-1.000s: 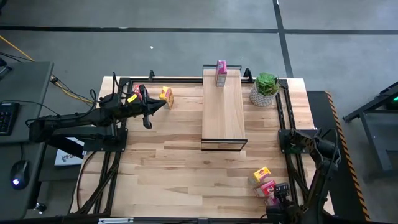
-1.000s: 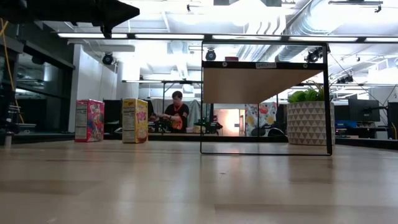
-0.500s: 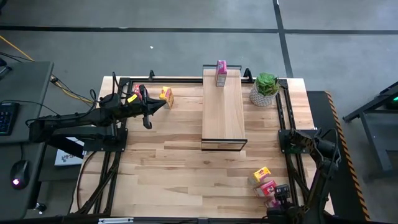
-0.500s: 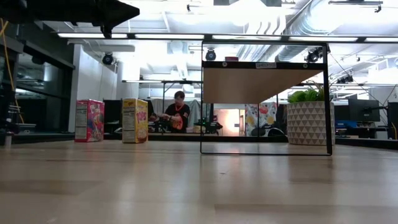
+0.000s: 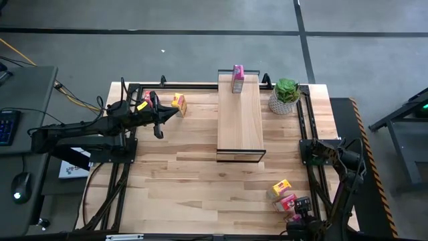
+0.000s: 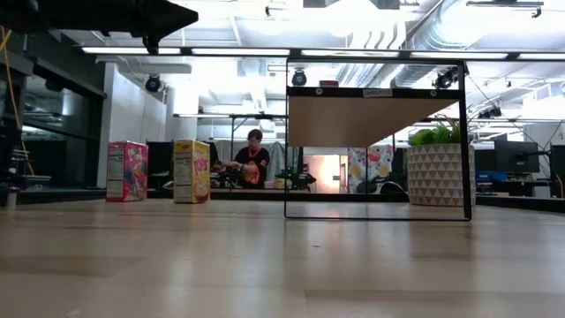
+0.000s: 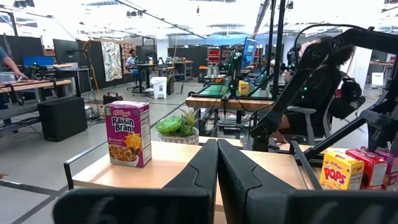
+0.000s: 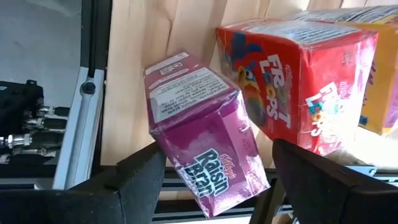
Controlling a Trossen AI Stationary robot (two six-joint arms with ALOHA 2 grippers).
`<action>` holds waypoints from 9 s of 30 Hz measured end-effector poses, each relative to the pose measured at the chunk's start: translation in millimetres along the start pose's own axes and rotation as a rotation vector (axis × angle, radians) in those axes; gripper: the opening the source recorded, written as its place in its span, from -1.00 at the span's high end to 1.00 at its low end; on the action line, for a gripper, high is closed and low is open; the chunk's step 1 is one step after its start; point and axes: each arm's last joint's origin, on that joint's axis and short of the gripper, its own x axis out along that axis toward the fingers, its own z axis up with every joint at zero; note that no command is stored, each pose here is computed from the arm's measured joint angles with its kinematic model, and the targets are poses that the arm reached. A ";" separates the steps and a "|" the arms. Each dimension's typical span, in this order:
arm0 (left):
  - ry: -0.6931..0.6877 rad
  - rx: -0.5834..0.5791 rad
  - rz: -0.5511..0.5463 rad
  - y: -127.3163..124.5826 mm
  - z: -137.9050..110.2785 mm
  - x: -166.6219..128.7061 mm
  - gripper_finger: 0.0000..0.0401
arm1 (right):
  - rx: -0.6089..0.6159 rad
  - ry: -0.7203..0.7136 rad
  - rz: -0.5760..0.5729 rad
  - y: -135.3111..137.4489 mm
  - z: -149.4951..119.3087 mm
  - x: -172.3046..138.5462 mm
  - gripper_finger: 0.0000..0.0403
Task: Stack cereal on shelf
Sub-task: Put the purple cereal box on the shelf aligned with the purple cereal box
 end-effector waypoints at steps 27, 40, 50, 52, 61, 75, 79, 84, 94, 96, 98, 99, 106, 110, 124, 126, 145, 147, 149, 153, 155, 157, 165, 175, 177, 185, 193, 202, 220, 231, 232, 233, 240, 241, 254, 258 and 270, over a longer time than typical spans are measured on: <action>0.003 0.000 0.000 0.0 -0.3 0.0 0.98 | 0.206 0.065 0.012 4.3 -1.6 25.3 -0.42; 0.004 0.000 0.000 0.0 -0.3 0.0 0.98 | 0.402 0.037 0.016 5.5 0.4 25.4 -0.42; 0.004 0.000 0.000 0.0 -0.3 0.0 0.98 | 0.644 0.025 0.002 0.7 6.0 25.9 -0.42; 0.004 0.000 0.000 0.0 -0.3 0.0 0.98 | 0.715 0.027 0.001 -1.7 9.1 26.2 -0.42; 0.003 0.000 0.000 0.0 -0.3 0.0 0.98 | 0.978 0.087 0.015 -15.8 26.8 28.1 -0.42; 0.004 0.000 0.000 0.0 -0.4 0.0 0.98 | 0.954 0.278 0.097 -20.3 34.9 28.3 -0.42; 0.004 0.000 0.000 0.0 -0.4 0.0 0.98 | 0.954 0.274 0.096 -20.4 34.9 28.3 -0.42; 0.004 0.000 0.000 0.0 -0.4 0.0 0.98 | 0.953 0.270 0.095 -20.1 34.6 28.2 -0.30; 0.004 0.000 0.000 0.0 -0.4 0.0 0.98 | 0.907 0.270 0.104 -19.8 34.6 28.2 0.24; 0.004 0.000 0.000 0.0 -0.4 0.0 0.98 | 0.895 0.266 0.114 -19.3 35.1 28.1 0.33; 0.004 0.000 0.000 0.0 -0.4 0.0 0.98 | 0.885 0.257 0.140 -18.3 36.5 25.0 0.40; 0.004 0.000 0.000 0.0 -0.4 0.0 0.98 | 0.883 0.248 0.157 -17.9 37.6 20.9 0.42; 0.004 0.000 0.000 0.0 -0.4 0.0 0.98 | 0.964 -0.020 0.323 -22.7 51.7 -38.4 0.46; 0.004 0.000 0.000 0.0 -0.3 0.0 0.98 | 1.045 -0.353 0.405 -37.5 58.6 -84.3 0.46; -0.008 0.000 0.000 0.0 0.8 0.0 0.98 | 0.794 -0.839 -0.226 -240.0 116.3 -135.4 0.46; -0.008 0.000 0.000 0.0 0.8 0.0 0.98 | 0.857 -0.741 -0.309 -280.4 115.6 -126.1 0.46; 0.001 -0.028 -0.019 -0.7 0.0 0.0 0.98 | 1.149 -0.461 -0.137 -474.3 56.4 -87.9 0.46; 0.003 -0.030 -0.018 -0.7 -0.1 0.0 0.98 | 1.161 -0.490 -0.144 -475.5 42.8 -96.9 0.46; 0.004 -0.041 -0.018 -0.7 -0.3 0.0 0.98 | 1.190 -0.521 -0.160 -475.2 26.6 -105.8 0.46; 0.006 -0.045 -0.018 -0.7 -0.5 0.0 0.98 | 1.263 -0.505 -0.210 -470.7 -9.6 -107.5 0.46; 0.007 -0.045 -0.018 -0.7 -0.5 0.0 0.98 | 1.308 -0.453 -0.209 -467.7 -24.9 -96.8 0.46; 0.007 -0.045 -0.018 -0.7 -0.5 0.0 0.98 | 1.345 -0.388 -0.210 -464.6 -38.0 -82.3 0.46; 0.006 -0.064 -0.018 -0.7 -0.4 0.0 0.98 | 1.516 -0.440 -0.127 -471.7 -41.6 -39.2 0.46; 0.007 -0.063 -0.017 -0.7 -0.6 0.0 0.98 | 1.562 -0.461 -0.134 -492.4 -34.7 -20.2 0.46; 0.007 -0.063 -0.016 -0.7 -0.6 0.0 0.98 | 1.585 -0.465 -0.117 -495.1 -35.2 -18.9 0.46; 0.007 -0.063 -0.016 -0.7 -0.5 0.0 0.98 | 1.634 -0.415 -0.071 -502.7 -22.3 -3.3 0.46; 0.007 -0.062 -0.016 -0.7 -0.6 0.0 0.98 | 1.627 -0.399 -0.082 -507.0 -16.7 3.6 0.46; 0.007 -0.062 -0.016 -0.7 -0.5 0.0 0.98 | 1.627 -0.404 -0.079 -508.4 -14.4 5.1 0.46; 0.006 -0.061 -0.017 -0.7 -0.5 0.0 0.98 | 1.569 -0.426 -0.113 -516.7 -0.7 14.7 -0.01; 0.007 -0.061 -0.017 -0.7 -0.5 0.0 0.98 | 1.539 -0.487 -0.131 -521.0 2.6 12.4 -0.08; 0.007 -0.061 -0.017 -0.7 -0.5 0.0 0.98 | 1.535 -0.489 -0.132 -521.2 2.8 12.2 -0.08; 0.007 -0.061 -0.017 -0.7 -0.5 0.0 0.98 | 1.530 -0.489 -0.133 -521.2 2.7 12.2 -0.08; 0.007 -0.061 -0.017 -0.7 -0.6 0.0 0.98 | 1.522 -0.509 -0.164 -519.5 -3.8 4.7 -0.08; 0.007 -0.061 -0.017 -0.7 -0.6 0.0 0.98 | 1.523 -0.516 -0.167 -518.7 -5.6 2.3 -0.08; 0.010 -0.061 -0.017 -0.7 -0.9 0.0 0.98 | 1.456 -0.597 -0.184 -499.1 -34.4 -31.6 -0.08; 0.024 -0.061 -0.016 -0.7 -2.3 0.0 0.98 | 1.414 -0.519 -0.254 -484.1 -46.6 -38.5 -0.03; 0.019 -0.063 -0.017 -0.7 -1.8 -0.1 0.98 | 1.393 -0.495 -0.274 -437.3 -60.2 34.3 0.88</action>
